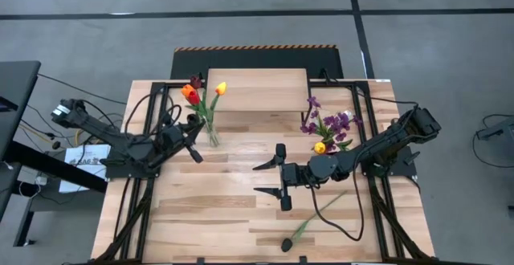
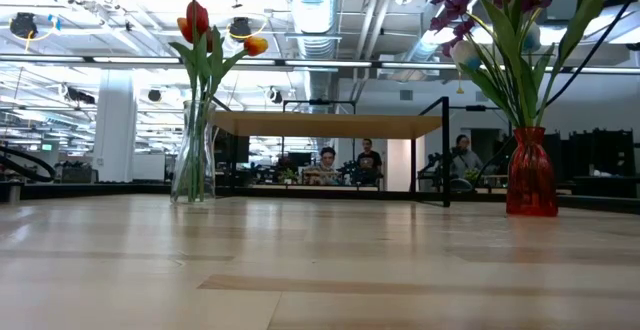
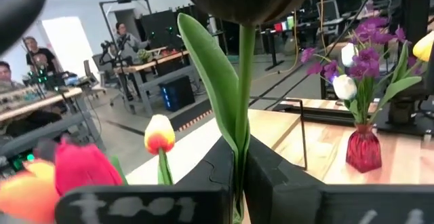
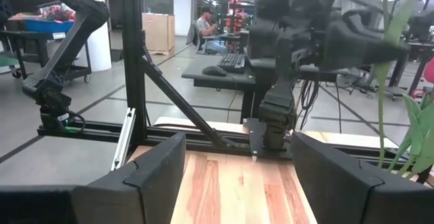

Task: Pick and place flowers into a vace then onto a shelf
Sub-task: Put the left black flower into the transparent vase

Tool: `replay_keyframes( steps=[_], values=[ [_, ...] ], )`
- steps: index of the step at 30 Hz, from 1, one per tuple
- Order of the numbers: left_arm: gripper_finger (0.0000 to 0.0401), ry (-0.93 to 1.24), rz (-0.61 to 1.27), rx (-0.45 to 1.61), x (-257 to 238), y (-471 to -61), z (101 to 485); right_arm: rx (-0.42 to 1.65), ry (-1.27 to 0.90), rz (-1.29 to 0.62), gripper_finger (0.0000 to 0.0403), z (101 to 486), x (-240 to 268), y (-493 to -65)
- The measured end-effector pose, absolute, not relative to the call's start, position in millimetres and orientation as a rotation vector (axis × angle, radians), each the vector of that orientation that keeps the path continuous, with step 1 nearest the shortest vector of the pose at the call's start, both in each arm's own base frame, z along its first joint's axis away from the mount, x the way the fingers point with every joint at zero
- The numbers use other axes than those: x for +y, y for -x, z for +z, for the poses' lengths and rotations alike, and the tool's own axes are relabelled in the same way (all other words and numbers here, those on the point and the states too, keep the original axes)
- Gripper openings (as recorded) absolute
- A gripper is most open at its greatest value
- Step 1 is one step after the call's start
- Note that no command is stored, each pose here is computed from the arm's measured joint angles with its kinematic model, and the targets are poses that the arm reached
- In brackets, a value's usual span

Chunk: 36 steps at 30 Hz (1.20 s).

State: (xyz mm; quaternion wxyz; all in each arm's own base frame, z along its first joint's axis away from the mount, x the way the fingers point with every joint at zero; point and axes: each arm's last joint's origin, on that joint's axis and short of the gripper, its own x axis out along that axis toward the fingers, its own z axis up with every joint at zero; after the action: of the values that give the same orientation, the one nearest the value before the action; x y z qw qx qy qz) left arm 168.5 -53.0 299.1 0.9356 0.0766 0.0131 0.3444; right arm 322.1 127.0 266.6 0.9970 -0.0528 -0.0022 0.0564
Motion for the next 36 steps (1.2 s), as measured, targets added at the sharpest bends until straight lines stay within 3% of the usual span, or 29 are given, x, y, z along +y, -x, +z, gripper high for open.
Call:
replay_keyframes(
  steps=[7, 17, 36],
  values=[
    [0.0, -0.096, 0.713, -0.055, -49.8, -162.1, 262.5, -0.001, 0.107, 0.113, 0.026, 266.3, 127.0, -322.1],
    [0.0007, -0.114, 0.71, -0.021, -46.6, -155.9, 229.9, 0.002, 0.122, 0.113, 0.026, 265.9, 127.0, -322.1],
    [0.0176, -0.095, 0.717, -0.017, -46.0, -155.0, 224.9, 0.009, 0.145, 0.108, 0.026, 265.0, 126.2, -322.4]
  ],
)
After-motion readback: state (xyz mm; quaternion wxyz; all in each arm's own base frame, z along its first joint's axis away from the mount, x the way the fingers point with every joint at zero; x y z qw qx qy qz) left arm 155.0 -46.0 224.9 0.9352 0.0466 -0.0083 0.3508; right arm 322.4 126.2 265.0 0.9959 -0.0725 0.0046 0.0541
